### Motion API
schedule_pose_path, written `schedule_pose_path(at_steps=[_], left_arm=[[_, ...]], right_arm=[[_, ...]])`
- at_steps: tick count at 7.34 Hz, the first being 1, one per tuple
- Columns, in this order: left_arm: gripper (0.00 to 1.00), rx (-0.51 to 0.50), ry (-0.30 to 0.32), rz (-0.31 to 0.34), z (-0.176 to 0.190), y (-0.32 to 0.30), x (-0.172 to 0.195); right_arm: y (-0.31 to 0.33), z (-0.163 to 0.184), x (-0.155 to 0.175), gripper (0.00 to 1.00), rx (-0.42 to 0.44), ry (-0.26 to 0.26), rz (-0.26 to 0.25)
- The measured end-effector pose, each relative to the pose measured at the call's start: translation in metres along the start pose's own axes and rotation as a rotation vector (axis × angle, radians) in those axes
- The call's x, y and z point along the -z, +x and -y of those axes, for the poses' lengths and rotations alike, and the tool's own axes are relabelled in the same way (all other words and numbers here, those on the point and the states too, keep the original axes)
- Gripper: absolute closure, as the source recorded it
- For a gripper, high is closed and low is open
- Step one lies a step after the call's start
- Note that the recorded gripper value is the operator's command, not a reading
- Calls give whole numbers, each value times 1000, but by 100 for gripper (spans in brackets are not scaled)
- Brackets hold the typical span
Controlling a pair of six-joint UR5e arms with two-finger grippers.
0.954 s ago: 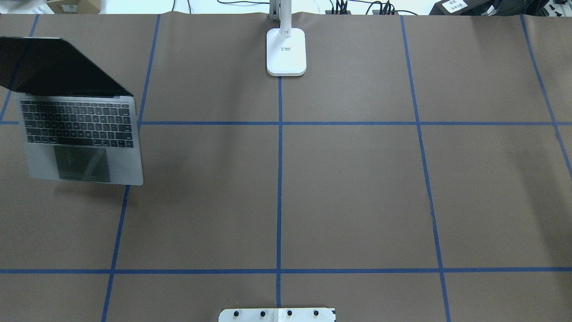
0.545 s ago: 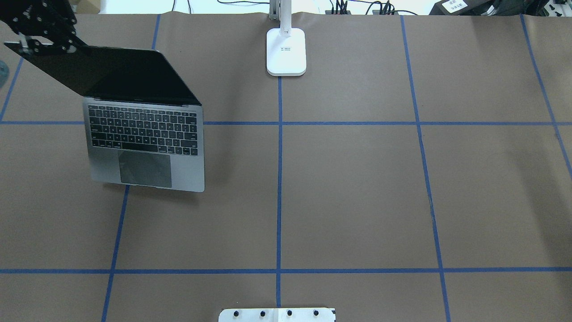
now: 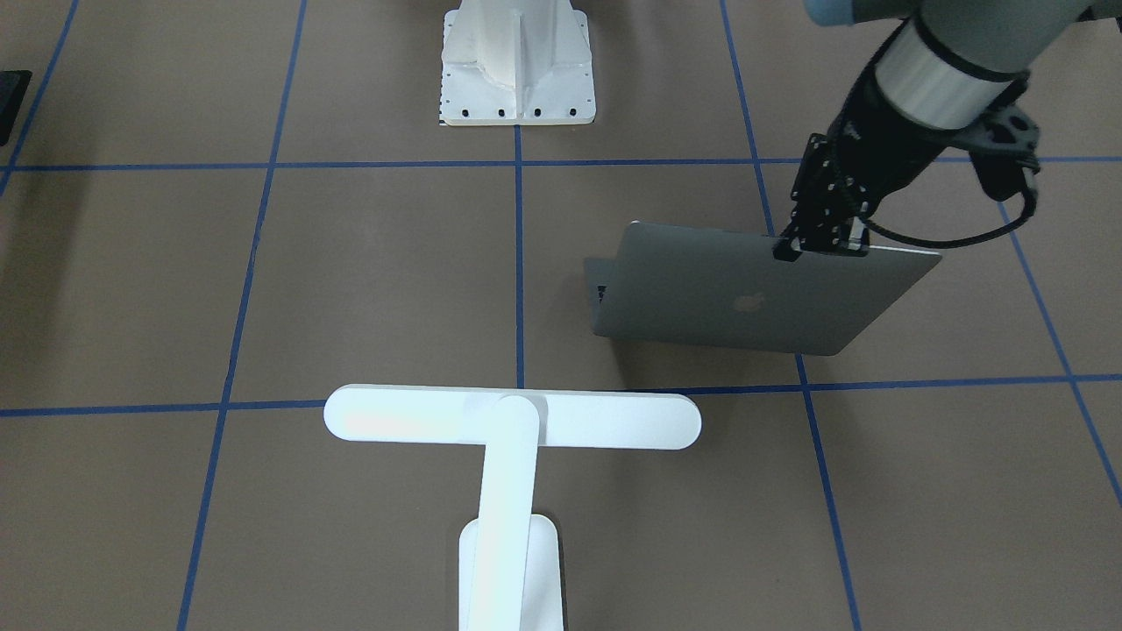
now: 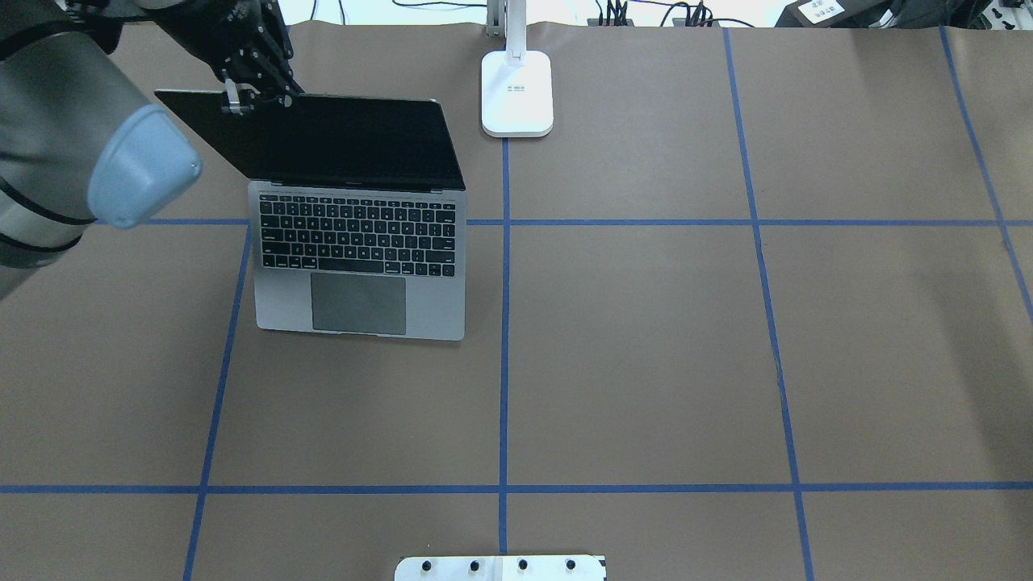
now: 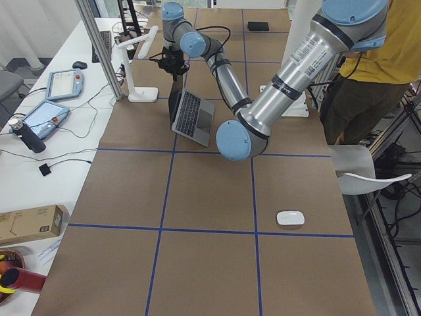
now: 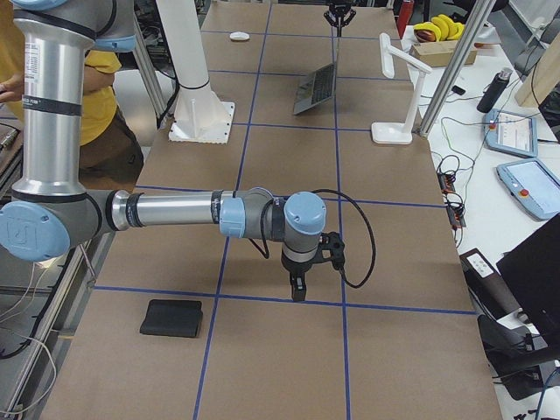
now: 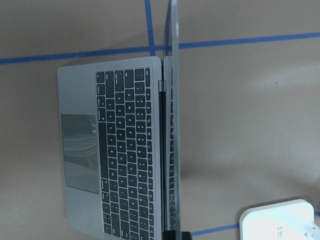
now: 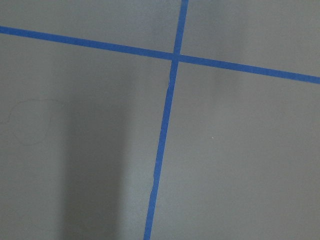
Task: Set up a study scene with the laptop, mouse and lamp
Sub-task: 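Lower the laptop with the left gripper in front of the white lamp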
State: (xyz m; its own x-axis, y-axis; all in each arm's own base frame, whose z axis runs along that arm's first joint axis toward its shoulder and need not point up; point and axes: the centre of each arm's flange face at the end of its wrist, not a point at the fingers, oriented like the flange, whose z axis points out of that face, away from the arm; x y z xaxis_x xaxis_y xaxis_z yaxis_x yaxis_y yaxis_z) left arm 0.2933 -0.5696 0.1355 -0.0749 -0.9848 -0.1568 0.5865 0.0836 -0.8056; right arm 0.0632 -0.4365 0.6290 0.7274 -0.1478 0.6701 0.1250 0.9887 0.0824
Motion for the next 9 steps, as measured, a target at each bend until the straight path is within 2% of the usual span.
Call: schedule_pose_path(at_steps=[2,5,9], left_arm=[[100,34,15,-34,-37,13,-31],[100,66,23,-68,-66,31,-62],[100,75,33,-96,-72,41,-108]], right_arm=[[0,0,0,0,1,1,0],[0,0,0,0,0,0,0],[0,0,0,0,1,0,0]])
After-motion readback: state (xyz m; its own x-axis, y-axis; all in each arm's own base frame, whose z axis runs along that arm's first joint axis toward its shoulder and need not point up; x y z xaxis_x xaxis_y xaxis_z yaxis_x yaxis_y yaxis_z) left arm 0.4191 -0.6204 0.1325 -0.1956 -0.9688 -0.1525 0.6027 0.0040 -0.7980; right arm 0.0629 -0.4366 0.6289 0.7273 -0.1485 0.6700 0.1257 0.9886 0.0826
